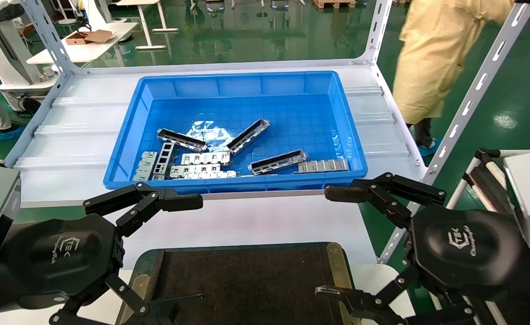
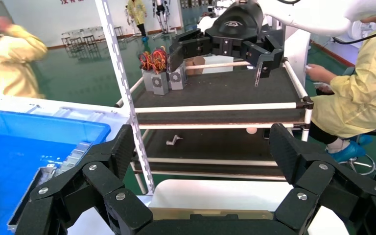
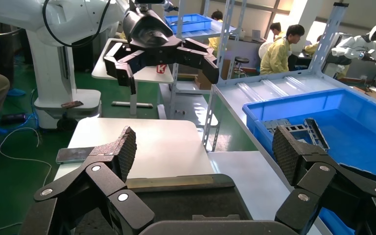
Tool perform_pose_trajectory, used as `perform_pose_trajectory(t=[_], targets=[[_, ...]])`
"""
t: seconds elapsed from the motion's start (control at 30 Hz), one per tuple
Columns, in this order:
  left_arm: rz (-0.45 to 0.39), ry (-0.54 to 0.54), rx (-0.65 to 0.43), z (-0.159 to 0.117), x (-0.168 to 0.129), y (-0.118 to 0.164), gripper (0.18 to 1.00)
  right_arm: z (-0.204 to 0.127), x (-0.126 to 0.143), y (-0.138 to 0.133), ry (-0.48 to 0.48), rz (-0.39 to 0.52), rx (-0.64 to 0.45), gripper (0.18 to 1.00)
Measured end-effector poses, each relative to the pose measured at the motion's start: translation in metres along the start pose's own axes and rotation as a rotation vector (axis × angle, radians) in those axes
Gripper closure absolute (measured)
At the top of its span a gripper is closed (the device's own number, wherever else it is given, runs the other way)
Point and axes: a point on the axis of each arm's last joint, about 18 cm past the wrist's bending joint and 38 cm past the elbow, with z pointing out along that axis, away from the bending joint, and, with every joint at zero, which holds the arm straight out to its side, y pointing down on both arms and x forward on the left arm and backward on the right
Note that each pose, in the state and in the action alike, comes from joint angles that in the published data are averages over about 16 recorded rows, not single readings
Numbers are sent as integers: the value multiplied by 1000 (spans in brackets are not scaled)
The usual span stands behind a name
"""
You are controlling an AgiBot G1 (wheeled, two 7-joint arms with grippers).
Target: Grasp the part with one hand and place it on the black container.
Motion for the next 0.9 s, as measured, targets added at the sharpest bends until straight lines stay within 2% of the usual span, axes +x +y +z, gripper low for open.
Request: perform_pose_trajectory(t=[0.43,0.9], targets=[[37,-113,-46,22,-29,13,184,0,0,0,0,0,0,178],[60,-302,-121,74,-97,32,184,0,0,0,0,0,0,178]])
